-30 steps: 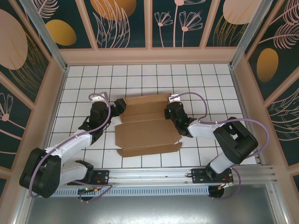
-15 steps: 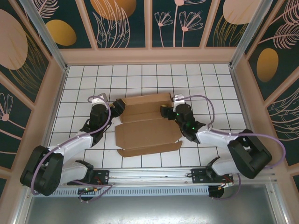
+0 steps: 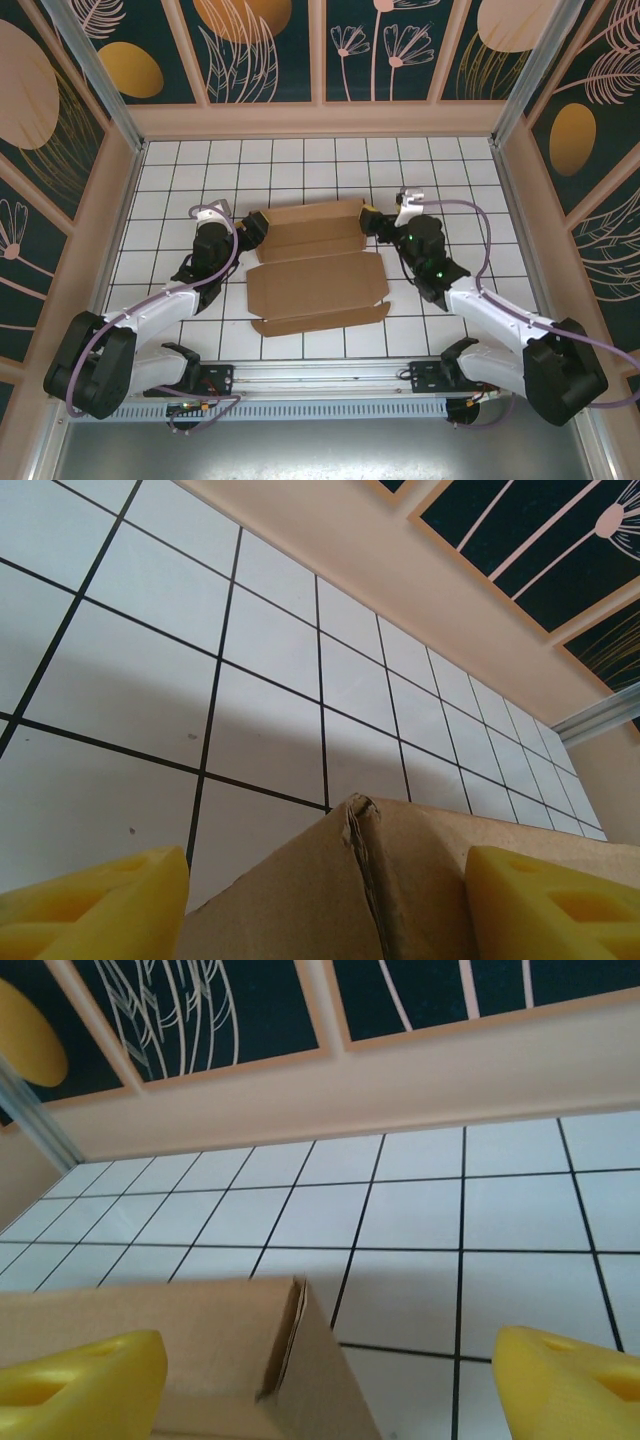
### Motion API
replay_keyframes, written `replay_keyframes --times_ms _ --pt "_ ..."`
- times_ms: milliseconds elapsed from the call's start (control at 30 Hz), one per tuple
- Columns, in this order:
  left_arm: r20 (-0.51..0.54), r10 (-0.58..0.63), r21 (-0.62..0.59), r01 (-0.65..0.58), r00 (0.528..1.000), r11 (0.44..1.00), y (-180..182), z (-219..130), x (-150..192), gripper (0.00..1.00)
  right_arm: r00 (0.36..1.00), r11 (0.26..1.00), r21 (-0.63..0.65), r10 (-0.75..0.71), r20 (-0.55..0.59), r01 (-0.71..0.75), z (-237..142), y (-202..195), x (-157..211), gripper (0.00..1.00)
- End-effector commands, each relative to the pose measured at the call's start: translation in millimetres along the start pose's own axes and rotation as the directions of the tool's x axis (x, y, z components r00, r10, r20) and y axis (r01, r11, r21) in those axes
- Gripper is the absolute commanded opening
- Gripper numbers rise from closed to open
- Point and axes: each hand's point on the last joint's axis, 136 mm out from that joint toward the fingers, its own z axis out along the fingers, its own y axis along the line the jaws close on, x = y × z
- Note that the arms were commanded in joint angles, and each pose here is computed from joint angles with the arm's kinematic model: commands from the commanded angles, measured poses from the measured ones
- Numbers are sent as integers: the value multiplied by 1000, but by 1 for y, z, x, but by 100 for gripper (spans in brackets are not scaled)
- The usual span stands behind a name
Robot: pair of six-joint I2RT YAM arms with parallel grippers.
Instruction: Fold the paper box
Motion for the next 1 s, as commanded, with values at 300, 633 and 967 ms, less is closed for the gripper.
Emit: replay_keyframes --times_ms 300,633,967 --pt "-90 49 -115 -59 995 992 33 -1 26 72 967 999 38 39 -251 -30 50 -11 19 84" --pt "-82 50 -101 -59 995 993 27 -1 21 72 951 996 54 79 -300 -65 53 -18 52 75" --pt "-73 106 -74 -111 992 991 -9 5 -14 87 920 939 0 -337 -201 344 36 27 -11 76"
